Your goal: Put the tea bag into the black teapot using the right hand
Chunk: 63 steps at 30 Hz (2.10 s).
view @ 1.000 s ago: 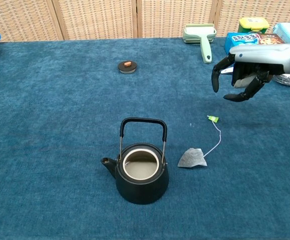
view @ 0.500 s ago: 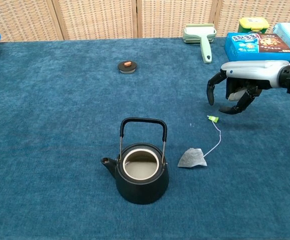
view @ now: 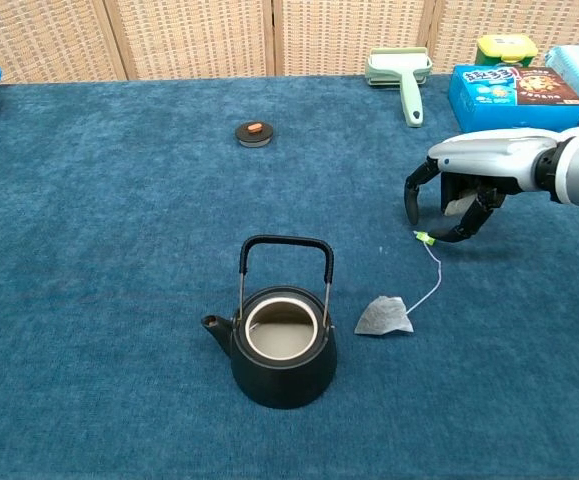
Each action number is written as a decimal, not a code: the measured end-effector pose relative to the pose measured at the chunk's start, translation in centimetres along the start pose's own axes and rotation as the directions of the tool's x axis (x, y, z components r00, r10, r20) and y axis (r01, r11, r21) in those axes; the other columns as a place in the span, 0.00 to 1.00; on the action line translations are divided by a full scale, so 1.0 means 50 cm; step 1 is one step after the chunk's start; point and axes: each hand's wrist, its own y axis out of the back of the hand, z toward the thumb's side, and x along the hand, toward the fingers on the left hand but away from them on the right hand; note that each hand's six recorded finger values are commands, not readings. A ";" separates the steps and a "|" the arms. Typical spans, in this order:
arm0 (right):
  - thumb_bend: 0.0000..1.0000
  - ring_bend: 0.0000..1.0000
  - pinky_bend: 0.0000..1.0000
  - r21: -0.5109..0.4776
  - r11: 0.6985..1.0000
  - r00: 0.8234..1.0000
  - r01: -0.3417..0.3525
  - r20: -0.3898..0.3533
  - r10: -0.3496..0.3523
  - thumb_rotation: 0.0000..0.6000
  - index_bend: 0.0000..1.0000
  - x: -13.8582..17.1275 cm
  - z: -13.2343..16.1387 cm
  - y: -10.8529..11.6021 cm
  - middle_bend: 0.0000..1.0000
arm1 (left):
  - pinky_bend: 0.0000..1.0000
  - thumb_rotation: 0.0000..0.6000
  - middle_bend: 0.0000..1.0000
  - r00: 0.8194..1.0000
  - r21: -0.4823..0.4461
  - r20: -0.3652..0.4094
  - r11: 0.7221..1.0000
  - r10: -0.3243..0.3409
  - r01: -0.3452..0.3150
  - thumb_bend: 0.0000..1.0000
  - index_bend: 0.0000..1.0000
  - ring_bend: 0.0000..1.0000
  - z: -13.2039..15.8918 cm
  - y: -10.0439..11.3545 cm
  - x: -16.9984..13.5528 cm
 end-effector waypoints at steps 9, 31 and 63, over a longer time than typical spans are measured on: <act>0.44 1.00 1.00 0.012 1.000 1.000 -0.006 0.008 0.006 1.00 0.43 -0.003 0.002 -0.009 1.00 | 0.14 1.00 0.12 1.000 -0.007 -0.002 1.000 0.001 -0.001 0.35 0.14 0.00 -0.005 -0.002 -0.002; 0.44 1.00 1.00 0.023 1.000 1.000 -0.005 0.010 0.005 1.00 0.45 -0.003 0.000 -0.019 1.00 | 0.14 1.00 0.12 1.000 -0.008 -0.006 1.000 0.012 -0.012 0.35 0.14 0.00 -0.009 0.002 -0.004; 0.46 1.00 1.00 0.023 1.000 1.000 -0.005 0.024 0.005 1.00 0.52 -0.003 -0.003 -0.029 1.00 | 0.14 1.00 0.12 1.000 -0.008 -0.013 1.000 0.020 -0.020 0.35 0.14 0.00 -0.016 0.005 -0.006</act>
